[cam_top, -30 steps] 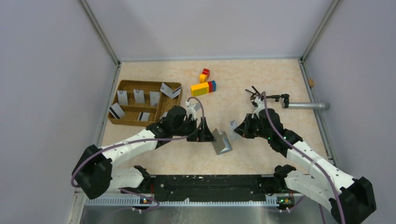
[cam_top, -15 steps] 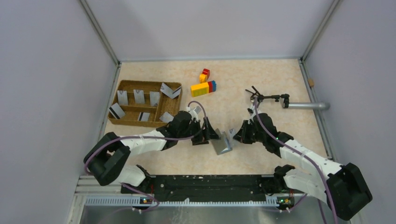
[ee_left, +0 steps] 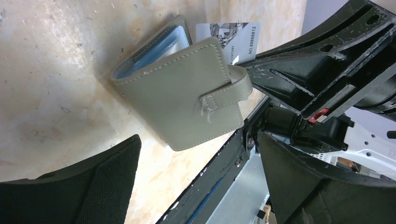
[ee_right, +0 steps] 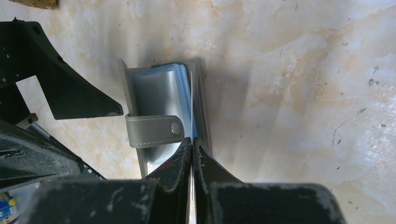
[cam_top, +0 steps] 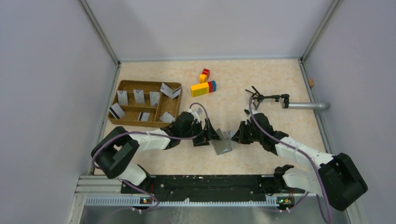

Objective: Put the credit cards into the card holder
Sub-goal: Insert the credit card into the card holder.

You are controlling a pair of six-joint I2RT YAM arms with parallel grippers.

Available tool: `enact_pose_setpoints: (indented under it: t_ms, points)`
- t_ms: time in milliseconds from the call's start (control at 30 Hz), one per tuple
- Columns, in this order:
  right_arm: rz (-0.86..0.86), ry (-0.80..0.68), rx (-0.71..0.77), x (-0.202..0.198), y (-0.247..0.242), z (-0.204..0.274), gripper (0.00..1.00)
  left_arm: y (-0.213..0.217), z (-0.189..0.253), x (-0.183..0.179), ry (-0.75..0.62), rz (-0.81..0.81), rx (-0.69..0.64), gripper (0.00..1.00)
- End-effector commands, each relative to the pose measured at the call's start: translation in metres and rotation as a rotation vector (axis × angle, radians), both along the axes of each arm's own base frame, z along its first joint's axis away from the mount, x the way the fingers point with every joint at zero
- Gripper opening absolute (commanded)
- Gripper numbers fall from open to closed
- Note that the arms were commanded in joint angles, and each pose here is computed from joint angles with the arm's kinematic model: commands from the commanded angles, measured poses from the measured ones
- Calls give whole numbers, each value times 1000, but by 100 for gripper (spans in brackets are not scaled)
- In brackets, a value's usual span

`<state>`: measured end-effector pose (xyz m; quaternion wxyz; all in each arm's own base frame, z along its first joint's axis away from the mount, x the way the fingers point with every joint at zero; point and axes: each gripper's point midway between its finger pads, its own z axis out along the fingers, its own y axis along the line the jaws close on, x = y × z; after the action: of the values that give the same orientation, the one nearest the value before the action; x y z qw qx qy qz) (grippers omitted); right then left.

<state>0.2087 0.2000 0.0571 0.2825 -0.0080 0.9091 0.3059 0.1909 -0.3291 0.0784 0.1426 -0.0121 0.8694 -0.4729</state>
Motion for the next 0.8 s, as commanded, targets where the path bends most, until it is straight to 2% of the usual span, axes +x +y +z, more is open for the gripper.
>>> enact_pose_setpoints:
  t_ms: [0,100,433,767]
  points:
    - [33,-26,13,4,5,-1,0,-7,4,3,-29,-8,-39,95]
    - [53,-5,12,-1,6,-6,0,-7,0,3,-22,-6,-41,95]
    - [135,-17,199,-6,37,16,0,-13,-1,4,-36,-17,-87,94]
    - [161,-27,271,-7,57,31,0,-14,1,4,-72,-32,-107,95]
